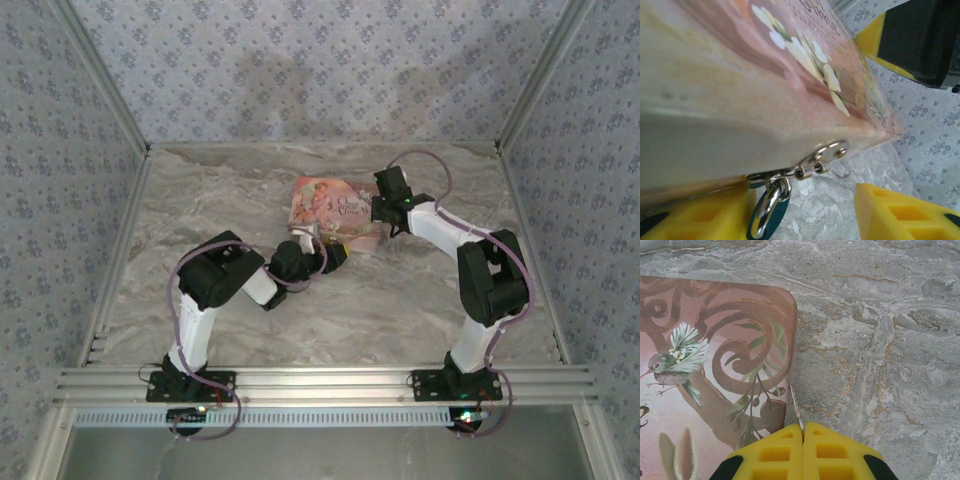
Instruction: Unlock a padlock with a key
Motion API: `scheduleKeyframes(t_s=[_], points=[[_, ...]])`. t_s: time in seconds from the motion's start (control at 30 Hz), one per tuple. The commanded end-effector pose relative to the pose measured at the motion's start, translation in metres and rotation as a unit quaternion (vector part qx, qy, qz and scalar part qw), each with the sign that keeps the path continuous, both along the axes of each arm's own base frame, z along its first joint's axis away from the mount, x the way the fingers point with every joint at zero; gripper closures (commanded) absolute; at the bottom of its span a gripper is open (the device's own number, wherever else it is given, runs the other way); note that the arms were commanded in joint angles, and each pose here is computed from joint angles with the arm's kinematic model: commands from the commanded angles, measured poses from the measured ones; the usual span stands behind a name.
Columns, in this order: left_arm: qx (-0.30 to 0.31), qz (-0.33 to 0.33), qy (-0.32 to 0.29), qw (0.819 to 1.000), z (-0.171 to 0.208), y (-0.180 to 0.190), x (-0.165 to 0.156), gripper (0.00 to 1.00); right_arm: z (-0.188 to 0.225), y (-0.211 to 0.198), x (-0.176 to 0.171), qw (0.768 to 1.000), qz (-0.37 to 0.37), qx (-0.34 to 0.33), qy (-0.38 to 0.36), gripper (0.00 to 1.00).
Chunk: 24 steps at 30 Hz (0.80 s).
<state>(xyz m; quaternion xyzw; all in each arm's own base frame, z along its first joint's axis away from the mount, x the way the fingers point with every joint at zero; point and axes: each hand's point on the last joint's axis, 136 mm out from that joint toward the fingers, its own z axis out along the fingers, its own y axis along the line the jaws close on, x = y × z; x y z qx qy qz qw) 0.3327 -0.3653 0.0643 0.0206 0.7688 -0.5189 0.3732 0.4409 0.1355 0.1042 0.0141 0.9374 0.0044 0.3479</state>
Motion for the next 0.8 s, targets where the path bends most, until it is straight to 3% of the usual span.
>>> scheduleKeyframes(t_s=[0.0,0.2,0.4,0.53,0.77], points=[[-0.01,-0.006,0.009,1.0,-0.004,0.001,-0.002,0.49,-0.008,-0.003,-0.014,1.0,0.003,0.001,0.021,1.0],[0.005,0.002,0.022,1.0,-0.014,0.011,-0.005,0.64,-0.008,-0.002,-0.014,1.0,0.002,0.004,0.019,1.0],[0.014,0.008,0.039,0.999,-0.021,0.016,-0.001,0.69,-0.008,-0.004,-0.016,1.0,0.001,0.004,0.019,1.0],[0.016,0.009,0.037,0.999,-0.022,0.016,0.001,0.56,-0.007,-0.003,-0.016,1.0,0.002,0.005,0.017,1.0],[-0.004,-0.018,0.021,1.0,-0.01,-0.005,-0.002,0.45,-0.011,0.002,-0.016,1.0,0.004,0.009,0.02,1.0]])
